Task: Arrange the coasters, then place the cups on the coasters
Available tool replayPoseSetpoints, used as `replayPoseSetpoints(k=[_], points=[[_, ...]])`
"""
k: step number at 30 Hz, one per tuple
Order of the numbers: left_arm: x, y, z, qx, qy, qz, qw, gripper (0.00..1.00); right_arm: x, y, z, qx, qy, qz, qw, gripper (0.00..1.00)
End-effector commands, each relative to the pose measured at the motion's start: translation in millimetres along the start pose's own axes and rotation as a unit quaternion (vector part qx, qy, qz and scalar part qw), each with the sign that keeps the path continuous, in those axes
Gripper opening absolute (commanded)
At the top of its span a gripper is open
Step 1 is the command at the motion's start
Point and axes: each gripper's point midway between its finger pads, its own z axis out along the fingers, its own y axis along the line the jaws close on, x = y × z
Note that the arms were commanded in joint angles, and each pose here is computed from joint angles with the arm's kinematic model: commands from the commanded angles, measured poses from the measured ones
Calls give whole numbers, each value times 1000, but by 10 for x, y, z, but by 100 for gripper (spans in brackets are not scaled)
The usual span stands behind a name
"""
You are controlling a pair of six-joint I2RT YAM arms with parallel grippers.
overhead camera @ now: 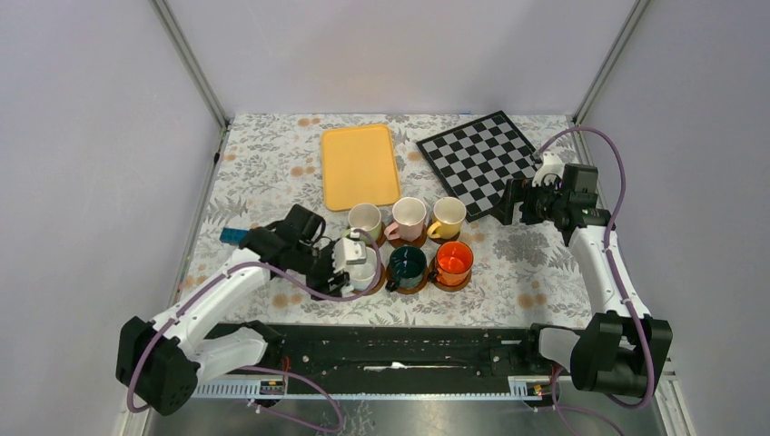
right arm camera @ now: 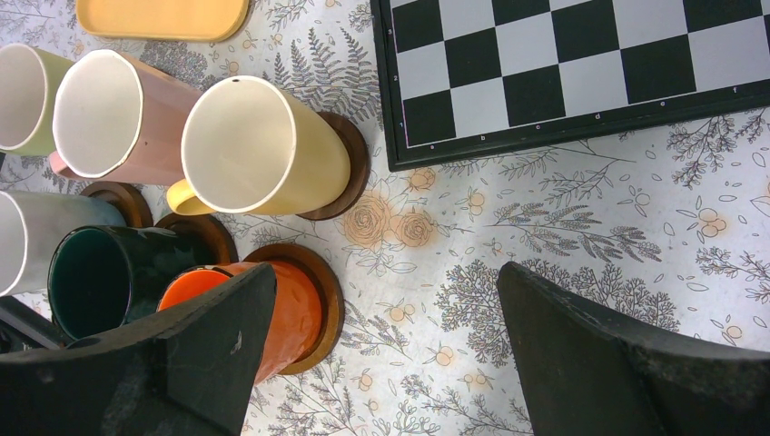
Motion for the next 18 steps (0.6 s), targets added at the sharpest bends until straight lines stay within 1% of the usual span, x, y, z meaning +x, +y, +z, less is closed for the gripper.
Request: replayPoseSetpoints(k=[1,4,6,7,9,10,11,12,15,16,18], points=[[-406,-29,-289,16,-30,11,999,57,-84,-11,-40,6,-18,-16,1000,98],[-618,86,-480,2,-51,-14,999,58,-79,-5,-33,4,-17,-13,1000,98],[-794,253,-628,-18,-70,-31,997,58,-79,-1,-33,2,-17,-13,1000,98],[-893,378,-708,-29,-81,-47,995,59,-83,2,-33,2,-17,-12,1000,98],[-1090,751,-923,-57,-115,-95,987,59,-94,-1,-31,2,-18,-13,1000,98],[-1154,980,-1016,-72,-130,-131,980,59,-99,3,-32,2,-18,-12,1000,98],[-1251,1273,-1156,-104,-150,-154,971,59,-99,7,-33,1,-18,-11,1000,98],[-1261,1569,-1220,-136,-156,-193,959,59,-104,10,-32,0,-19,-10,1000,98],[-1152,2354,-1322,-236,-153,-284,917,61,-109,21,-31,-3,-20,-7,1000,98],[-1099,2542,-1318,-256,-148,-302,906,62,-110,24,-31,-4,-20,-7,1000,98],[-1025,2839,-1251,-282,-143,-324,892,63,-110,20,-33,-2,-21,-8,1000,98]])
